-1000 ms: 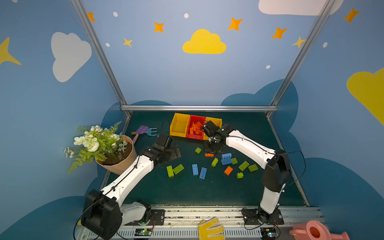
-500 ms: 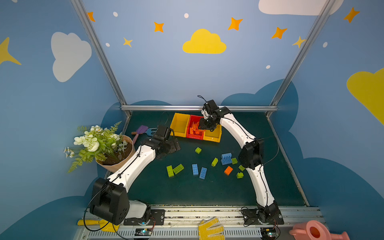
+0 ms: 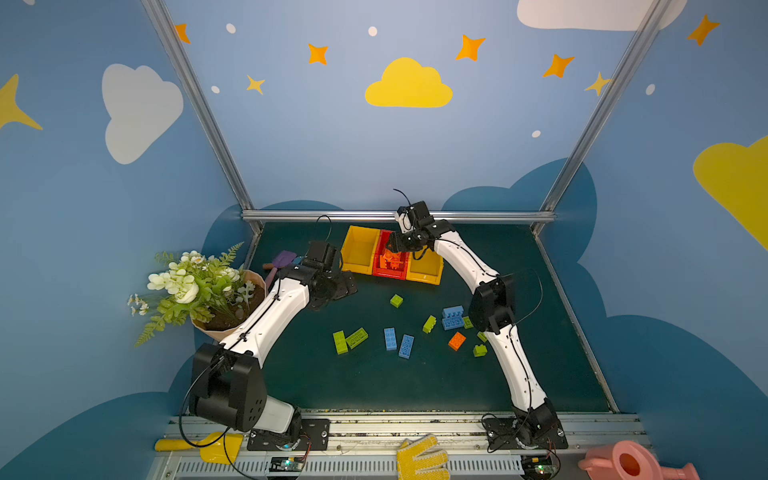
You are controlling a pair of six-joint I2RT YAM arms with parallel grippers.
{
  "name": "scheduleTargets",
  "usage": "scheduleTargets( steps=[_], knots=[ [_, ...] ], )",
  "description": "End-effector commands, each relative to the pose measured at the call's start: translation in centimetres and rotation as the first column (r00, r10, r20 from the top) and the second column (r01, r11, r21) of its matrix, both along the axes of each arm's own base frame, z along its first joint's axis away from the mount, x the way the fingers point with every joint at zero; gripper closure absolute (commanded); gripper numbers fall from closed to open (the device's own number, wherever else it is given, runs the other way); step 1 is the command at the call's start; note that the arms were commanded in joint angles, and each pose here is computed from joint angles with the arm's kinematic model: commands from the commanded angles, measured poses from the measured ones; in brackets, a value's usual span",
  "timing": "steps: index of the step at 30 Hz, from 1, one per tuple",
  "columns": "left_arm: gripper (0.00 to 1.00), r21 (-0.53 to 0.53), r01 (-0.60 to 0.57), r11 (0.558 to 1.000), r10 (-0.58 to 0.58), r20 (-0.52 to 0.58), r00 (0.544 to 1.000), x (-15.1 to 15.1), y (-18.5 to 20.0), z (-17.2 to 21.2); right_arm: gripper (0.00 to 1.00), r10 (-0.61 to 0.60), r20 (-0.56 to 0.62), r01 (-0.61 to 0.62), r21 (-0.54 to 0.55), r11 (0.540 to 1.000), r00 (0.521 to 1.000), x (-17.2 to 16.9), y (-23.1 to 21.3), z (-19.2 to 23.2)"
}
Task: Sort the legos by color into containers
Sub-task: 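Release the orange brick into the red bin with the right gripper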
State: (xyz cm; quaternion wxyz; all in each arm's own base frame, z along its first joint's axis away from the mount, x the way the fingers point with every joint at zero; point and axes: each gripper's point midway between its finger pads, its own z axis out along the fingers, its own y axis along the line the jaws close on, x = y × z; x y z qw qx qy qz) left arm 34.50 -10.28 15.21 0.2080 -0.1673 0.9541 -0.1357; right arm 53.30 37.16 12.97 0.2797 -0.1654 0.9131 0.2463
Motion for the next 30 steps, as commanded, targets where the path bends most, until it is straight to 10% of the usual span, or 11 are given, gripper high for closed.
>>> scheduleTargets(
  steps=[1, 11, 30],
  knots=[
    [0.0, 0.01, 0.013, 1.0, -0.013, -0.01, 1.0, 0.1, 0.4, 0.2, 0.16, 0.011, 0.069, -0.013, 0.042, 0.999, 0.998, 1.1, 0.8, 2.0],
    [0.0, 0.001, 0.027, 1.0, -0.027, 0.016, 1.0, 2.2, 0.3, 0.3, 0.15, -0.171, 0.074, 0.179, -0.116, 0.977, 0.983, -0.5, -3.4, 3.6],
    [0.0, 0.0, -0.037, 0.999, 0.037, 0.045, 0.998, -2.7, 2.0, 1.0, 0.59, -0.283, -0.12, 0.247, -0.252, 0.936, 0.952, -1.7, -5.5, -5.6]
  ],
)
